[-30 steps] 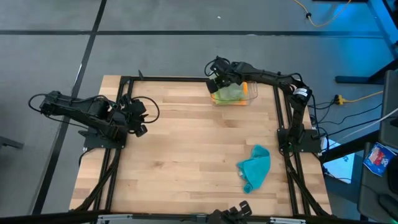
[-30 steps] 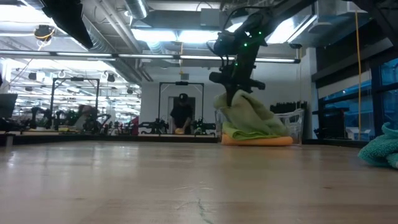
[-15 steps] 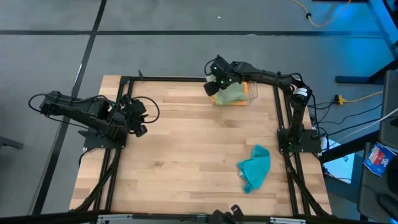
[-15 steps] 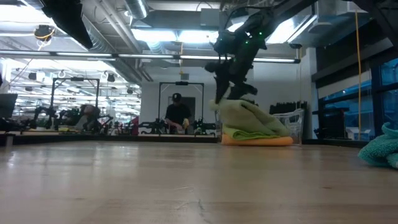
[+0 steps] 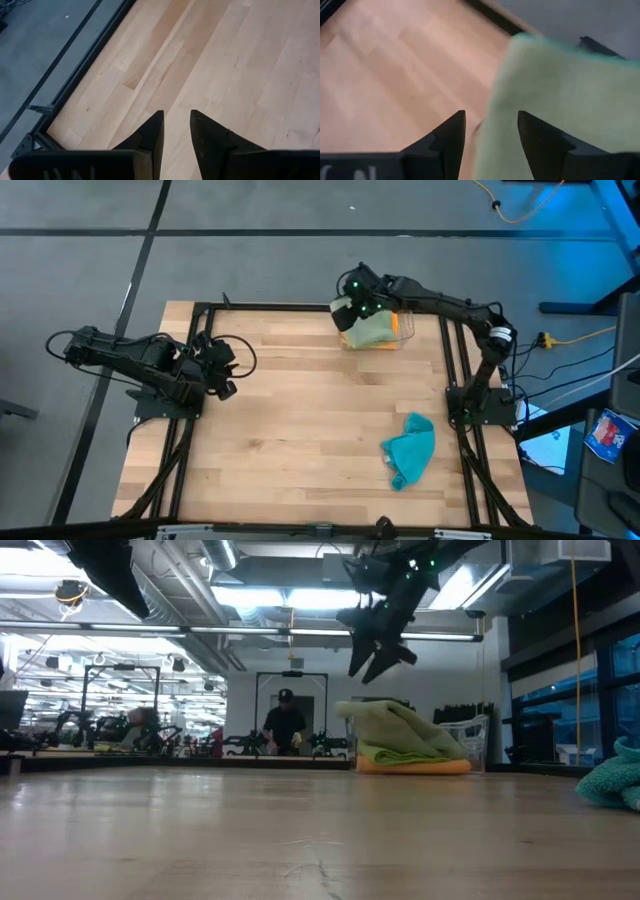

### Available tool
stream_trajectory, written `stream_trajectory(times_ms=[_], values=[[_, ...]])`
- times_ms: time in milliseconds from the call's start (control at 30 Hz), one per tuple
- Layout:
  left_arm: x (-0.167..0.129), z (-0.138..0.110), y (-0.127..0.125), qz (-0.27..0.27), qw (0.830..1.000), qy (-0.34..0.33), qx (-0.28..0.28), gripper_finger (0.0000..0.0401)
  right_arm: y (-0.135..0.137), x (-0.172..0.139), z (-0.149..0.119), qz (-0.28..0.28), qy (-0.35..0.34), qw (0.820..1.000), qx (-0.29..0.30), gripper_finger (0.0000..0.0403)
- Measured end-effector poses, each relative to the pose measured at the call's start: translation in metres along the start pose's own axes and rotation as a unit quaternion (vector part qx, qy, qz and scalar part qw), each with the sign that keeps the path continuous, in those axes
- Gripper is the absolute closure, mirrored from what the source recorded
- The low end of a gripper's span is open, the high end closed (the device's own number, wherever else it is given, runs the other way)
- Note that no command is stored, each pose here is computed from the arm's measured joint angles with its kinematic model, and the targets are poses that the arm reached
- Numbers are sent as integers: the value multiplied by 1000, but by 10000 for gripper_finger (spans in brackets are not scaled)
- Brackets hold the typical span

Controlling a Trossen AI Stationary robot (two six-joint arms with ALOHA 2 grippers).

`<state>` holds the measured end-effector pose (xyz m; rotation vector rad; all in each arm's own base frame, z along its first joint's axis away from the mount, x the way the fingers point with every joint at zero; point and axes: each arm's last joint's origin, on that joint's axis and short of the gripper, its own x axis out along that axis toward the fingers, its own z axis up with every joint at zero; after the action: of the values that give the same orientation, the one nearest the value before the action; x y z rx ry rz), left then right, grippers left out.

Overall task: Fold microfiber towels
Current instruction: Stack the green microfiber towel on top of the light green microfiber towel in the transparent bin

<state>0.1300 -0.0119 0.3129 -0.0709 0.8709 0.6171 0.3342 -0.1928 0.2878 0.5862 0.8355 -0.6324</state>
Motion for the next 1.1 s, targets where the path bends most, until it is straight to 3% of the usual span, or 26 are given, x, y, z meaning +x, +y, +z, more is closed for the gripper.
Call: stream_trajectory(times_ms=[133,367,567,800,933,1100], values=[[0,0,0,0,1000,0,0,314,30,-2,-15,-3,12,999,-52,219],[0,0,0,0,1000,0,0,314,62,-4,-32,-134,-51,987,-70,219],[0,0,0,0,1000,0,0,314,63,3,-36,-142,-41,988,-46,219],[0,0,0,2,1000,-3,-1,314,56,45,-42,-185,-6,981,-63,219],[0,0,0,3,1000,-3,-1,314,52,48,-42,-219,-18,974,-57,219],[0,0,0,3,1000,-3,-1,314,52,48,-44,-203,1,977,-66,219]])
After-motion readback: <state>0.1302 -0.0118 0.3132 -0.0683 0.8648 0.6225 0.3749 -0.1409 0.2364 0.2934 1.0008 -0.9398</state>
